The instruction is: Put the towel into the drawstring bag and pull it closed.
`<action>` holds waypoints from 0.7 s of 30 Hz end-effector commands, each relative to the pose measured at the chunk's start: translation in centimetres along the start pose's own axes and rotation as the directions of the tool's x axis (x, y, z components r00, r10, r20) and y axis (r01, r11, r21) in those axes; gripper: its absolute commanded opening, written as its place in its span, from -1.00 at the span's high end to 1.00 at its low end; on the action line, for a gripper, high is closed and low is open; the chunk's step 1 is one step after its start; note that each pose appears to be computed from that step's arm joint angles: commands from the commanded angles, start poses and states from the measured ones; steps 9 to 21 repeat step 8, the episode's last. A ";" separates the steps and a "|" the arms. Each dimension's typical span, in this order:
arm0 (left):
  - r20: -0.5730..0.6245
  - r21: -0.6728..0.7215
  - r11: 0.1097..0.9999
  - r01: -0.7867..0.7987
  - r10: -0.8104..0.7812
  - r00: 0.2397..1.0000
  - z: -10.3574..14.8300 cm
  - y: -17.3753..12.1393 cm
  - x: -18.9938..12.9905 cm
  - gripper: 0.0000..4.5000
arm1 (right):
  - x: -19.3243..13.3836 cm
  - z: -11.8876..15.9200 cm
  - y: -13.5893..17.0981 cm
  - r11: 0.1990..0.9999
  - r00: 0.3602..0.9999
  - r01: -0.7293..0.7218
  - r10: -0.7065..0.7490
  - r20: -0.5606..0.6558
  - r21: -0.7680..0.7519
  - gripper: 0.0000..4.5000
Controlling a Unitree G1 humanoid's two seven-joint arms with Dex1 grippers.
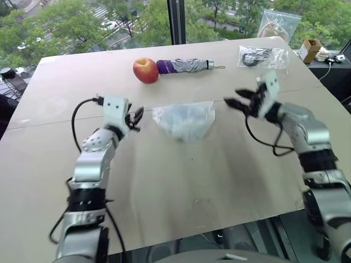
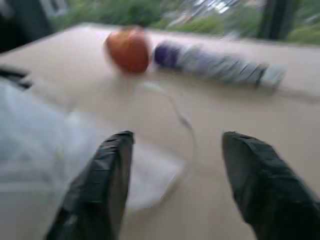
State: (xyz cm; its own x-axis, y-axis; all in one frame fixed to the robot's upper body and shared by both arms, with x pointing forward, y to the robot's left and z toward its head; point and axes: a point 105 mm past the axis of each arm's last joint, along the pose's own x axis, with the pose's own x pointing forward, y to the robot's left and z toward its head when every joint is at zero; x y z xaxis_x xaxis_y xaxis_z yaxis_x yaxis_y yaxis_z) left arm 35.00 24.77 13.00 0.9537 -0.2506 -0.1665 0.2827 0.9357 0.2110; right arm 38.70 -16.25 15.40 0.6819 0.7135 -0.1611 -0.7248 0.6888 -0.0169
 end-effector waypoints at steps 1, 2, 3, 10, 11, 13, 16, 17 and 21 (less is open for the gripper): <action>-0.044 -0.069 0.983 0.168 -0.171 0.984 -0.5 0.4 -4.5 -0.38 | -3.7 0.3 -1.5 0.988 0.999 -0.018 0.011 -0.040 -0.157 -0.50; -0.086 -0.126 0.964 0.234 -0.245 0.966 -1.4 -0.1 -6.1 -0.38 | -4.6 -0.5 -1.6 0.985 0.997 -0.036 0.024 -0.068 -0.172 -0.50; -0.108 -0.141 0.950 0.280 -0.296 0.949 -1.8 -0.4 -7.5 -0.38 | -5.4 -1.0 -1.6 0.983 0.996 -0.048 0.033 -0.086 -0.176 -0.50; -0.207 -0.119 0.952 0.281 -0.300 0.931 -3.7 0.6 -10.9 -0.38 | -7.8 -2.3 -1.0 0.981 0.993 -0.098 0.084 -0.088 -0.167 -0.50; -0.207 -0.119 0.952 0.281 -0.300 0.931 -3.7 0.6 -10.9 -0.38 | -7.8 -2.3 -1.0 0.981 0.993 -0.098 0.084 -0.088 -0.167 -0.50; -0.207 -0.119 0.952 0.281 -0.300 0.931 -3.7 0.6 -10.9 -0.38 | -7.8 -2.3 -1.0 0.981 0.993 -0.098 0.084 -0.088 -0.167 -0.50; -0.207 -0.119 0.952 0.281 -0.300 0.931 -3.7 0.6 -10.9 -0.38 | -7.8 -2.3 -1.0 0.981 0.993 -0.098 0.084 -0.088 -0.167 -0.50; -0.207 -0.119 0.952 0.281 -0.300 0.931 -3.7 0.6 -10.9 -0.38 | -7.8 -2.3 -1.0 0.981 0.993 -0.098 0.084 -0.088 -0.167 -0.50; -0.207 -0.119 0.952 0.281 -0.300 0.931 -3.7 0.6 -10.9 -0.38 | -7.8 -2.3 -1.0 0.981 0.993 -0.098 0.084 -0.088 -0.167 -0.50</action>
